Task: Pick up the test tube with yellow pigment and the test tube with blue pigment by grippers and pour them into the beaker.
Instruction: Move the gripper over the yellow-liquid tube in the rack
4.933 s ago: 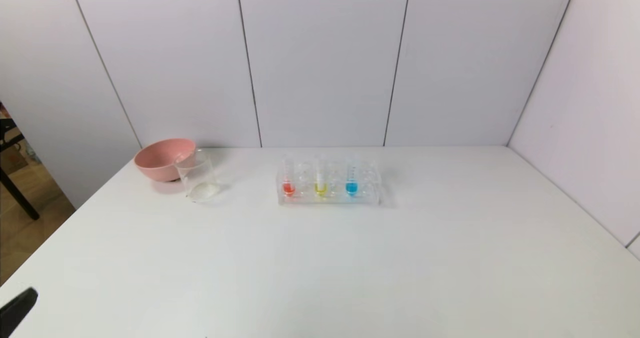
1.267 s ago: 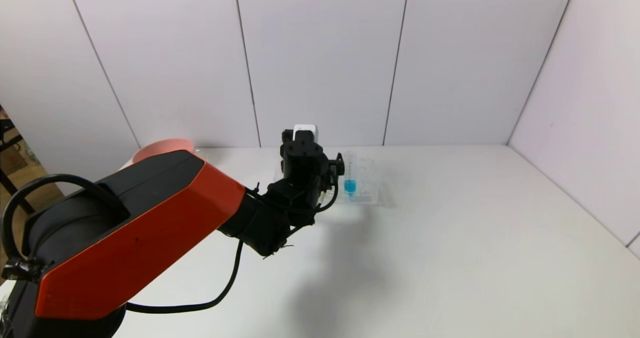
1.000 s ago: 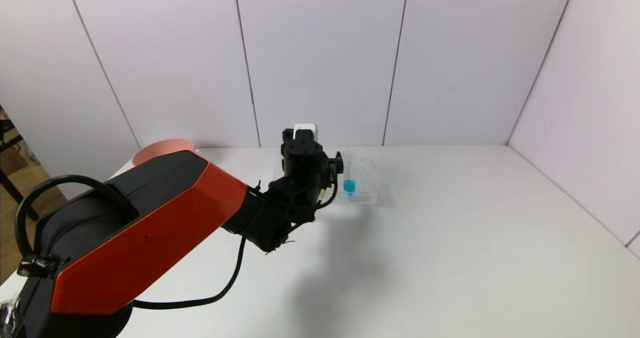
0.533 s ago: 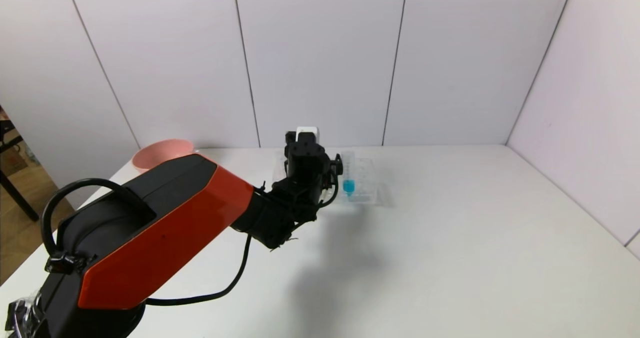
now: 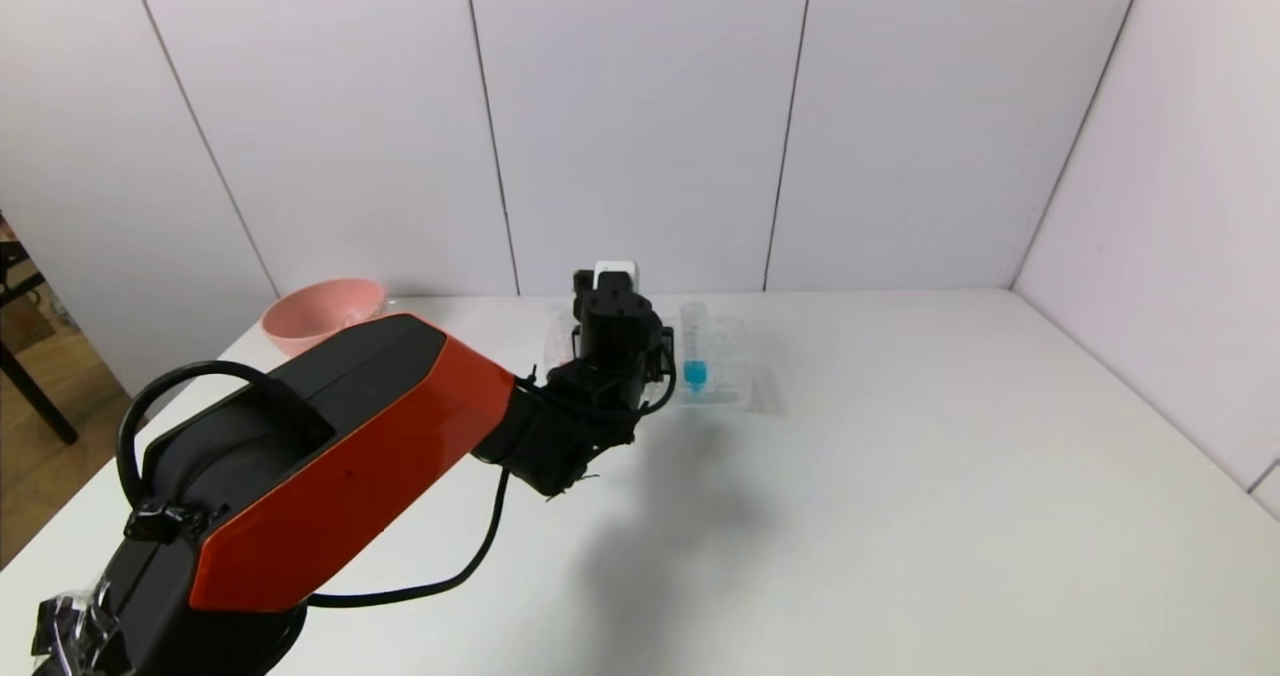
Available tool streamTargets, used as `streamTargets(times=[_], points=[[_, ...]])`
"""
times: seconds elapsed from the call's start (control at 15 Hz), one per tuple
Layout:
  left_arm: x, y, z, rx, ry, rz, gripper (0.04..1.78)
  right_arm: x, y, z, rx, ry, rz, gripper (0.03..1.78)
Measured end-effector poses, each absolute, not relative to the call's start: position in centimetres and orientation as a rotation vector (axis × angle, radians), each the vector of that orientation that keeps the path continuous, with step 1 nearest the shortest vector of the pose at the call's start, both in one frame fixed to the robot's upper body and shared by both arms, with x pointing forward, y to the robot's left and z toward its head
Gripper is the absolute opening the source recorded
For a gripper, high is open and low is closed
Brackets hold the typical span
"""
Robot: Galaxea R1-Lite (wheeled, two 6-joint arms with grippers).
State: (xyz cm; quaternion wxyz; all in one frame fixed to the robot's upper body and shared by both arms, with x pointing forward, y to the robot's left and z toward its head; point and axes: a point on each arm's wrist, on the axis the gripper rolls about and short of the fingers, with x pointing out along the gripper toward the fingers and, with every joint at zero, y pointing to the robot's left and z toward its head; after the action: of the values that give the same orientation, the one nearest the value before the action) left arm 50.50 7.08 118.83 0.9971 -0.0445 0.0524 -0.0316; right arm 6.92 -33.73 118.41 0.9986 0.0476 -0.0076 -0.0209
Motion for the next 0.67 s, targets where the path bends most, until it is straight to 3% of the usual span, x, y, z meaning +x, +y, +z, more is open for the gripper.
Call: streamTargets(times=[0.67], points=[[50.50,7.08,118.86,-0.089,0.103,-0.064,0.56,6.92,-33.74,118.40,0.095,-0.015,-0.040,1.71]])
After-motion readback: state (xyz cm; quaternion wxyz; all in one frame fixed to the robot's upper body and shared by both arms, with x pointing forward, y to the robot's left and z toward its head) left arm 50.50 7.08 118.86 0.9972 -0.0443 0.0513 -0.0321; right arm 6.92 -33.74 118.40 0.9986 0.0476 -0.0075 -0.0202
